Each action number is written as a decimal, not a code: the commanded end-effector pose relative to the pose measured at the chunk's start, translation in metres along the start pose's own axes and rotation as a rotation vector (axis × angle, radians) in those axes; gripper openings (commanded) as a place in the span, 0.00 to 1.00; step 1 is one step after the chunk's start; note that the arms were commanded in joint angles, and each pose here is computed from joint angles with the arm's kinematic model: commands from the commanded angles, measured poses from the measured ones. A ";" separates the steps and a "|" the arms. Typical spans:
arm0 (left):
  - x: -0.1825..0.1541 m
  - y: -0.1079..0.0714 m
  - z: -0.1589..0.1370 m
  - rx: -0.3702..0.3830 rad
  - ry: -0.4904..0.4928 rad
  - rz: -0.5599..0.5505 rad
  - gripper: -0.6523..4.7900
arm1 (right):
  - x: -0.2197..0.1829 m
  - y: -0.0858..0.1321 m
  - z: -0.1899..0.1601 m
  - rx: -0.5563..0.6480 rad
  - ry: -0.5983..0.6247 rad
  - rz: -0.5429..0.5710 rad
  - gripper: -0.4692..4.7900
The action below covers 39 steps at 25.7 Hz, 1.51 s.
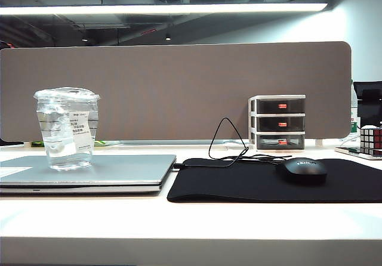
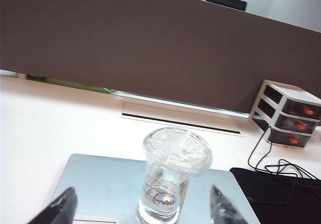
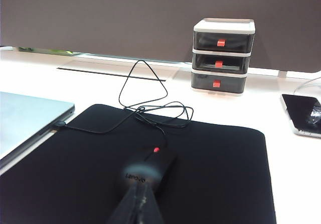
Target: Pick up the coffee cup and place it over the laptop.
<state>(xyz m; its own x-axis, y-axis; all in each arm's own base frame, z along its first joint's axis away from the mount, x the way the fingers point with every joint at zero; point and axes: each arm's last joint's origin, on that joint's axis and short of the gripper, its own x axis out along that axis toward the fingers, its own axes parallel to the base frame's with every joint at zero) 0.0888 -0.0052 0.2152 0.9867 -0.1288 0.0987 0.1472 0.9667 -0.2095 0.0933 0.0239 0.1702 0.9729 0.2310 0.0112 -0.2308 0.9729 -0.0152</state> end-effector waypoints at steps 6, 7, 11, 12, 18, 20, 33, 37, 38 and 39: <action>0.000 -0.001 0.002 -0.001 -0.008 -0.013 0.74 | 0.001 0.000 0.001 -0.040 -0.069 -0.002 0.07; 0.000 -0.001 0.002 -0.001 -0.008 -0.013 0.74 | 0.001 0.000 0.001 -0.040 -0.070 -0.002 0.07; 0.000 -0.001 0.002 0.000 -0.007 -0.012 0.74 | 0.001 0.000 0.001 -0.043 -0.064 -0.004 0.07; 0.000 -0.001 0.002 0.000 -0.008 -0.012 0.74 | 0.001 0.000 0.001 -0.047 -0.062 -0.004 0.07; 0.000 -0.001 0.002 0.000 -0.008 -0.012 0.74 | 0.001 -0.001 0.002 -0.086 -0.077 -0.017 0.07; 0.000 -0.001 0.002 0.000 -0.008 -0.012 0.74 | 0.001 -0.003 0.002 -0.089 -0.076 -0.087 0.07; 0.000 -0.001 0.002 0.000 -0.007 -0.012 0.74 | -0.006 -0.035 0.008 -0.054 -0.140 -0.226 0.07; 0.000 -0.001 0.002 0.000 -0.007 -0.012 0.74 | -0.006 -0.036 0.008 -0.052 -0.138 -0.229 0.07; 0.000 -0.001 0.002 0.000 -0.007 -0.012 0.74 | -0.006 -0.036 0.008 -0.052 -0.138 -0.235 0.07; 0.000 -0.001 0.002 0.000 -0.007 -0.012 0.74 | -0.006 -0.036 0.008 -0.052 -0.138 -0.235 0.07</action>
<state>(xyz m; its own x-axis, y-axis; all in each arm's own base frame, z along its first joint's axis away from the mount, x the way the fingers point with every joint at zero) 0.0888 -0.0054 0.2151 0.9859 -0.1357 0.0982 0.1537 0.9658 -0.2089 0.0951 -0.0120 0.1799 0.9887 0.0066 0.1496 0.0008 0.9988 -0.0498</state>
